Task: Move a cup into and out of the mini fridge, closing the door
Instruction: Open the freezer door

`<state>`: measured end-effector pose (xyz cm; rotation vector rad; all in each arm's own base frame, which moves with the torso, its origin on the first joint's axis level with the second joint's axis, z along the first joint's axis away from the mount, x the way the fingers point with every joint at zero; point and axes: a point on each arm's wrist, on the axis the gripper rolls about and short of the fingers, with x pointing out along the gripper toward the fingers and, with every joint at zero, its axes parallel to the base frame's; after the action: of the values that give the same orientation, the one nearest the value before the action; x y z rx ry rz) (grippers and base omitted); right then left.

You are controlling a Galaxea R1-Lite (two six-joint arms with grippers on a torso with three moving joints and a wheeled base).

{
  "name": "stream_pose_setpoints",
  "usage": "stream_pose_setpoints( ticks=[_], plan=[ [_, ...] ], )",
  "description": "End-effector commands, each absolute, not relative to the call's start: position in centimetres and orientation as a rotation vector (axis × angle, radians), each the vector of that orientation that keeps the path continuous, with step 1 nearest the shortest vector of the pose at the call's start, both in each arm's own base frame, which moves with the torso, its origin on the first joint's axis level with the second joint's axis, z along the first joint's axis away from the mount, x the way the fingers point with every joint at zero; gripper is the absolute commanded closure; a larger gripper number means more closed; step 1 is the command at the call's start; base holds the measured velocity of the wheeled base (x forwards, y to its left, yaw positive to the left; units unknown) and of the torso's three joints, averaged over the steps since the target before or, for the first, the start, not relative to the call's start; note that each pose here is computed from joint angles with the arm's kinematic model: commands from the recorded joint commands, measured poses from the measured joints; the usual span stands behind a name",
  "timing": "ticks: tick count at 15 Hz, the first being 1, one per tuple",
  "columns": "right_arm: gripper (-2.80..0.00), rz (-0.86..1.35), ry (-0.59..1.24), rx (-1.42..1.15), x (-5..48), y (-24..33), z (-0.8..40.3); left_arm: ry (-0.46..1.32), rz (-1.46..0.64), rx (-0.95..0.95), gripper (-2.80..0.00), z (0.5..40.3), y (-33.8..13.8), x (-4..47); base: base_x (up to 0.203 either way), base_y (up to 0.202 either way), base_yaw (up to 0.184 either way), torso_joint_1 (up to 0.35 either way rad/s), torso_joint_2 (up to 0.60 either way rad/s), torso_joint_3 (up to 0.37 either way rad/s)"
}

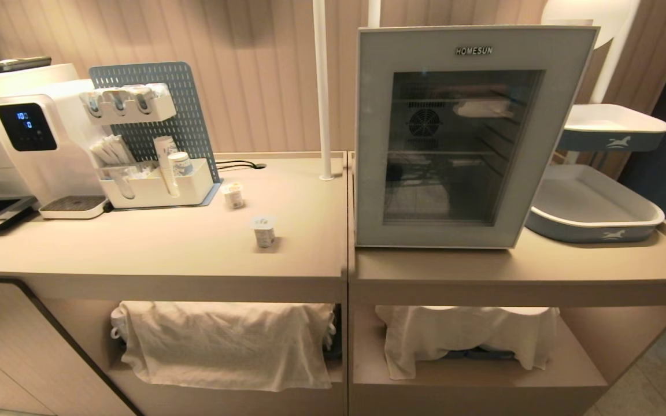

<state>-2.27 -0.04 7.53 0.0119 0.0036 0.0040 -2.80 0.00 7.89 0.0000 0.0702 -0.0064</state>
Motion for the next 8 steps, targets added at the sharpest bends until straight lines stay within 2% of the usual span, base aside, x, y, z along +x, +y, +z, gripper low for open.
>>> stream_pose_setpoints(
  ticks=[1, 8],
  plan=[
    [0.00, 0.005, 0.005, 0.012, -2.26, -0.04, 7.54, 0.071, -0.006, 0.000, 0.00, 7.88, 0.00, -2.80, 0.000, -0.197, -0.001, 0.002, 0.01, 0.002],
    [0.00, 0.005, 0.006, 0.011, -2.25, -0.04, 7.54, 0.071, -0.006, 0.000, 0.00, 7.86, 0.00, -2.79, 0.000, -0.196, -0.002, -0.001, 0.00, 0.001]
  ],
)
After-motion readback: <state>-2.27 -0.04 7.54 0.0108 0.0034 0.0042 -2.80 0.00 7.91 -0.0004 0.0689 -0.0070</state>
